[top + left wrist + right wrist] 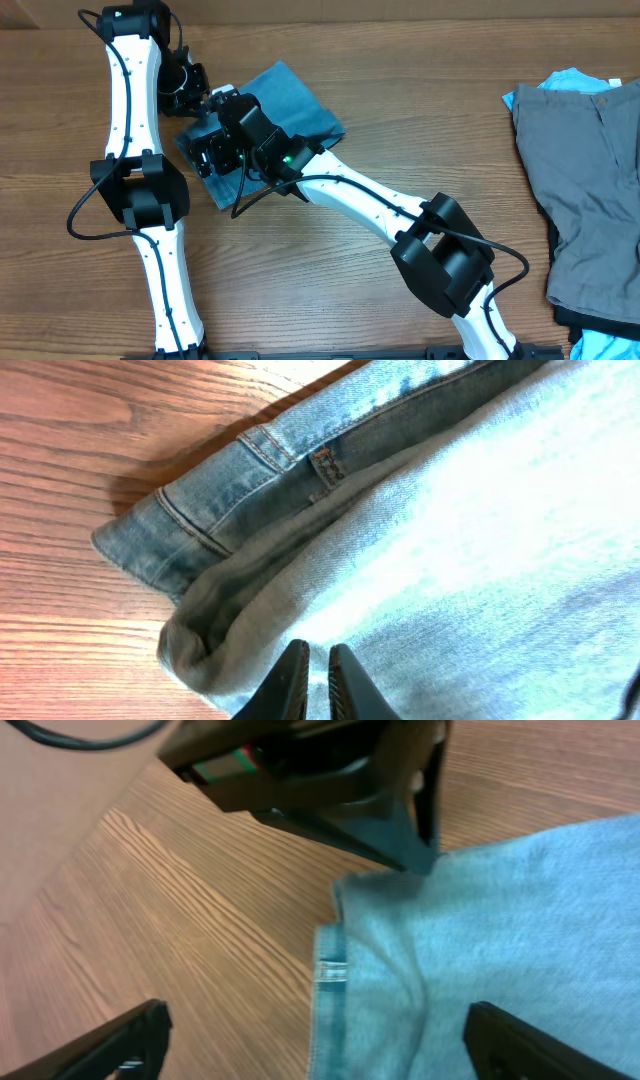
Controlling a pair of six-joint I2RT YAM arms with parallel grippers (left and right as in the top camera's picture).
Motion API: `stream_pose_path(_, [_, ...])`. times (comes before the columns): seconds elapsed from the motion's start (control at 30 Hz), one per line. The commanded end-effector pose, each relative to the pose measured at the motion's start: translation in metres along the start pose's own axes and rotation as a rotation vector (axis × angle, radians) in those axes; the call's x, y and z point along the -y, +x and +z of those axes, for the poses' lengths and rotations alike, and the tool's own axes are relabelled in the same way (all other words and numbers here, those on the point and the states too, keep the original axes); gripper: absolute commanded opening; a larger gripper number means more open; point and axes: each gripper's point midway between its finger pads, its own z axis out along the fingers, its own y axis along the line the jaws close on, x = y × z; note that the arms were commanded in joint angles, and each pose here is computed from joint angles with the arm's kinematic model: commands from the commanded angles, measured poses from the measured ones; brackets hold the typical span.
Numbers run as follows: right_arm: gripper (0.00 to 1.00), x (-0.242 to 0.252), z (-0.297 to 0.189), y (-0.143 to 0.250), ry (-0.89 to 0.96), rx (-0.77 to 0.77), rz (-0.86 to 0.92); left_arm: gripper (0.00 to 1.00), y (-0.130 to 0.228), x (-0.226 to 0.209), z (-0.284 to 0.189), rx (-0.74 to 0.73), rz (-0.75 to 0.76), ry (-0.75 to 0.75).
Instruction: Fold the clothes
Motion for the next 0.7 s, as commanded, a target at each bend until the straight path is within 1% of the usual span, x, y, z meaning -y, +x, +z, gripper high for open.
stream_pose_path(0.0, [1.0, 0.013, -0.028, -0.038, 0.02, 0.054, 0.012, 0.19, -0.006, -0.016, -0.029, 0.071, 0.001, -0.014])
stream_pose_path(0.03, [1.0, 0.02, -0.04, -0.047, 0.036, 0.057, 0.022, 0.21, -0.007, -0.021, -0.035, 0.084, -0.012, -0.01])
stream_pose_path(0.1, [1.0, 0.041, -0.073, -0.067, 0.081, 0.068, 0.053, 0.23, -0.008, -0.027, -0.054, 0.116, -0.039, 0.053])
stream_pose_path(0.2, [1.0, 0.084, -0.13, -0.084, 0.175, 0.058, 0.123, 0.23, -0.004, -0.011, -0.087, 0.162, 0.011, 0.237])
stream_pose_path(0.23, [1.0, 0.102, -0.15, -0.085, 0.213, 0.047, 0.155, 0.21, -0.002, -0.004, -0.099, 0.181, 0.029, 0.296])
stream_pose_path(0.3, [1.0, 0.134, -0.182, -0.081, 0.267, 0.013, 0.221, 0.1, 0.001, 0.003, -0.11, 0.197, 0.041, 0.336])
stream_pose_path(0.33, [0.95, 0.147, -0.191, -0.077, 0.267, -0.01, 0.256, 0.04, 0.003, 0.007, -0.112, 0.199, 0.054, 0.339])
stream_pose_path(0.37, [0.85, 0.155, -0.195, -0.074, 0.261, -0.028, 0.282, 0.04, 0.004, 0.01, -0.111, 0.196, 0.06, 0.339])
stream_pose_path(0.43, [0.52, 0.177, -0.203, -0.062, 0.284, -0.071, 0.338, 0.04, 0.006, 0.018, -0.108, 0.183, 0.072, 0.343])
stream_pose_path(0.5, [0.17, 0.191, -0.209, -0.054, 0.304, -0.097, 0.376, 0.04, 0.008, 0.026, -0.105, 0.175, 0.089, 0.343])
stream_pose_path(0.53, [0.1, 0.197, -0.212, -0.051, 0.299, -0.11, 0.388, 0.04, 0.01, 0.031, -0.104, 0.173, 0.106, 0.343])
stream_pose_path(0.57, [0.08, 0.199, -0.216, -0.049, 0.281, -0.123, 0.369, 0.04, 0.011, 0.036, -0.103, 0.168, 0.118, 0.343])
stream_pose_path(0.67, [0.08, 0.217, -0.227, -0.042, 0.309, -0.144, 0.377, 0.04, 0.017, 0.049, -0.102, 0.164, 0.148, 0.335])
